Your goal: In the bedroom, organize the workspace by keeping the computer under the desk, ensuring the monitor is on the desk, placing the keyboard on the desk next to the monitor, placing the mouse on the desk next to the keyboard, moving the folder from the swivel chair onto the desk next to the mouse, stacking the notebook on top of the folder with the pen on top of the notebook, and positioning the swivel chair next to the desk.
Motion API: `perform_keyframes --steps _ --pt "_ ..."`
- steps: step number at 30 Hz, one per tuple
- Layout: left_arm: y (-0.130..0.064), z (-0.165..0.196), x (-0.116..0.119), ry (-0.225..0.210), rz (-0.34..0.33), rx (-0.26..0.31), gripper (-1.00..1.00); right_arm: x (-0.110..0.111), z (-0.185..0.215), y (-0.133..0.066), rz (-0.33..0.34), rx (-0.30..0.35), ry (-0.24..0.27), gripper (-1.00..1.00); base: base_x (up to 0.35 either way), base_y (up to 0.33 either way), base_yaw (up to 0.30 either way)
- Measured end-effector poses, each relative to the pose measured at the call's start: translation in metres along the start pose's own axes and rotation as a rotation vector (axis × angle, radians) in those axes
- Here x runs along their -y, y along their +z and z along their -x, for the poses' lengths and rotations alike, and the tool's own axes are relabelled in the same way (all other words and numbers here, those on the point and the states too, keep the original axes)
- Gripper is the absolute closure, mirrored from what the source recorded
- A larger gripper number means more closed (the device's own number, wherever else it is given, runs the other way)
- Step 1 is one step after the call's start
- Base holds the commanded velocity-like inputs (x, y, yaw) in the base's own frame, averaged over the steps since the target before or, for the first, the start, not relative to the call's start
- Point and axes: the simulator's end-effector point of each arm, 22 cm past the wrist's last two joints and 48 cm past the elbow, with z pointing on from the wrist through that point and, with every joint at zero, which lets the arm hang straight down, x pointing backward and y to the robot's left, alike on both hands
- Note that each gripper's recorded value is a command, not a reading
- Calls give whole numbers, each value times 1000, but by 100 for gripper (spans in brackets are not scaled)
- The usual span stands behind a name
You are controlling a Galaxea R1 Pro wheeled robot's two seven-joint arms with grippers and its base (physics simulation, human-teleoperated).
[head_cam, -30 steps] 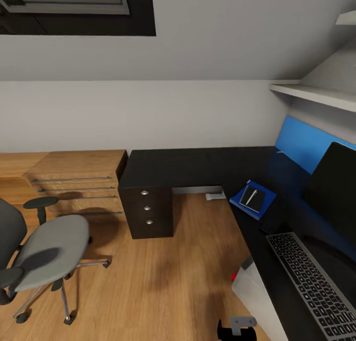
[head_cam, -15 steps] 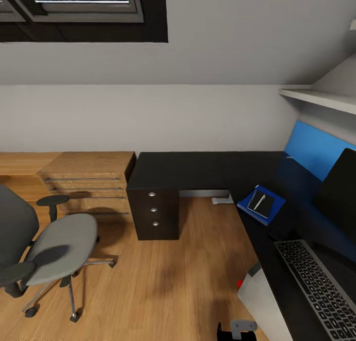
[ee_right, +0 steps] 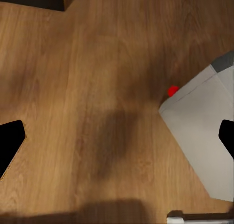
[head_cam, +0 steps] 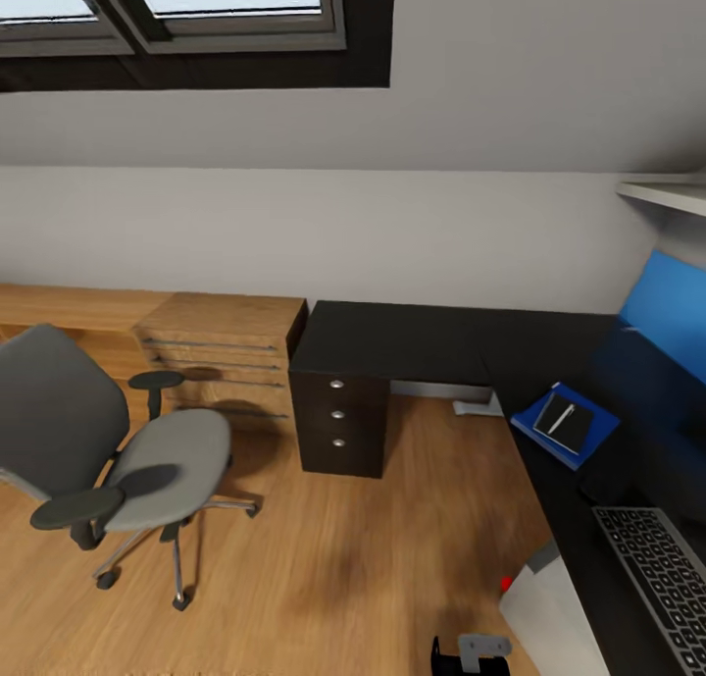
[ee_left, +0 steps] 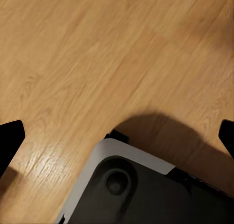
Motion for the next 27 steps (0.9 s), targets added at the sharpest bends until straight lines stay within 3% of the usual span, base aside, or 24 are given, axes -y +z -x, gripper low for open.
perform_keyframes --steps 10,18,27 --pt "0 -1 2 0 -2 2 -100 5 8 0 -8 41 18 -100 0 0 284" --pt "-1 -2 3 -4 -1 1 -100 11 28 -1 -15 139 53 -100 0 0 286" --pt "0 1 4 -8 -2 7 -100 17 35 -1 -21 163 57 -100 0 0 263"
